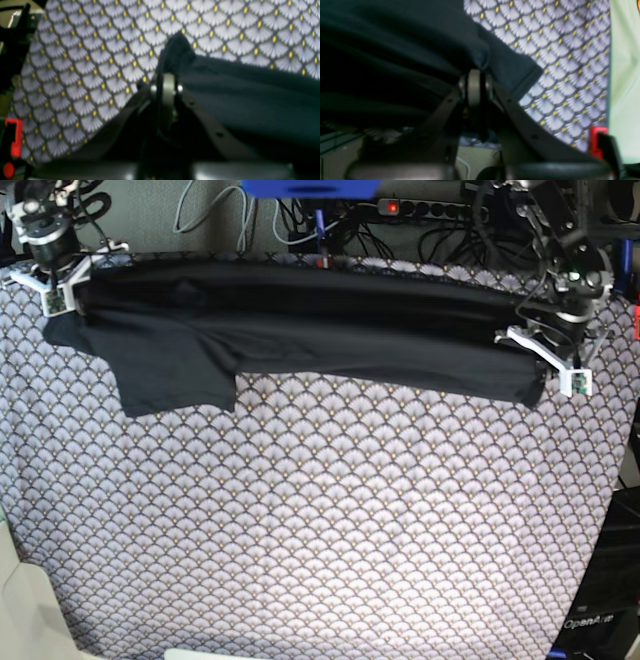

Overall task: Fold the T-shirt properly
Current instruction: 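Lift the hem and fold it over toward the folded edge, then hold the folded strip's ends with both grippers near the robot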

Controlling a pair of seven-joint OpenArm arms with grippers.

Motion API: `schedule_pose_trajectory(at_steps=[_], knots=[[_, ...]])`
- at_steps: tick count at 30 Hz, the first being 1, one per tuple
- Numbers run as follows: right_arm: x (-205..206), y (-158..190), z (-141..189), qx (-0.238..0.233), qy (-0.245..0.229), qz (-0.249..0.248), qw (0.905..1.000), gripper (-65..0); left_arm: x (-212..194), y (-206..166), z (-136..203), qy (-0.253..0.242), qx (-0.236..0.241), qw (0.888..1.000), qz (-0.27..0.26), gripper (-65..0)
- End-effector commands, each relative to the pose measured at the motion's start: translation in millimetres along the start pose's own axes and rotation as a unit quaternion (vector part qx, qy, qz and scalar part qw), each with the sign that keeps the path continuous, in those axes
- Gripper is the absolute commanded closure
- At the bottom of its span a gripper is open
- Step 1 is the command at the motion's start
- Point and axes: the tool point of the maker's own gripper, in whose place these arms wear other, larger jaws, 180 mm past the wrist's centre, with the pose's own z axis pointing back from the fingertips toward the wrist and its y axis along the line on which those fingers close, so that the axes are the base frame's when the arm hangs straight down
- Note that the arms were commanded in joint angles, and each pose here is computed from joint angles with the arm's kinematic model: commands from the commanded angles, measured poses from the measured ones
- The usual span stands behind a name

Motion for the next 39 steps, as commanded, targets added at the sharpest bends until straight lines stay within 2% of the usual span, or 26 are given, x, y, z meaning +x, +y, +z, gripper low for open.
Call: schedule_pose_trajectory(at_steps=[1,11,16,19,24,31,36,37,39], knots=[[7,-7,3,-0.009,-0.014,0.005,0.9998,0.0,15,4,2,-0.025,0.005,1.0,-0.003,0.0],[-4,-5,0,-0.004,-0.002,-0.004,1.0,0.0,5,4,4,-0.013,0.003,1.0,-0.004,-0.5],[-5,-5,0,-0.005,0.002,-0.001,1.0,0.0,-7,-2,7,-0.003,-0.002,1.0,0.002,-17.6],[-17,-7,1,-0.013,0.034,0.031,0.9989,0.0,-13,-2,9,0.005,-0.003,1.0,0.001,-23.2],[-30,-1,1,-0.018,0.065,0.052,0.9963,0.0,-15,-3,8,0.007,-0.004,1.0,0.003,-23.5],[-31,-1,2,-0.018,0.068,0.054,0.996,0.0,-18,-2,7,0.011,-0.004,1.0,0.003,-23.5],[-32,-2,2,-0.019,0.069,0.055,0.9959,0.0,-34,-4,1,0.032,-0.01,0.999,0.012,-23.5],[-31,-2,2,-0.019,0.069,0.056,0.9959,-0.8,-35,-4,1,0.033,-0.011,0.999,0.013,-23.5],[-31,-3,2,-0.019,0.069,0.056,0.9958,-7.1,-36,-4,1,0.035,-0.011,0.999,0.013,-23.5]])
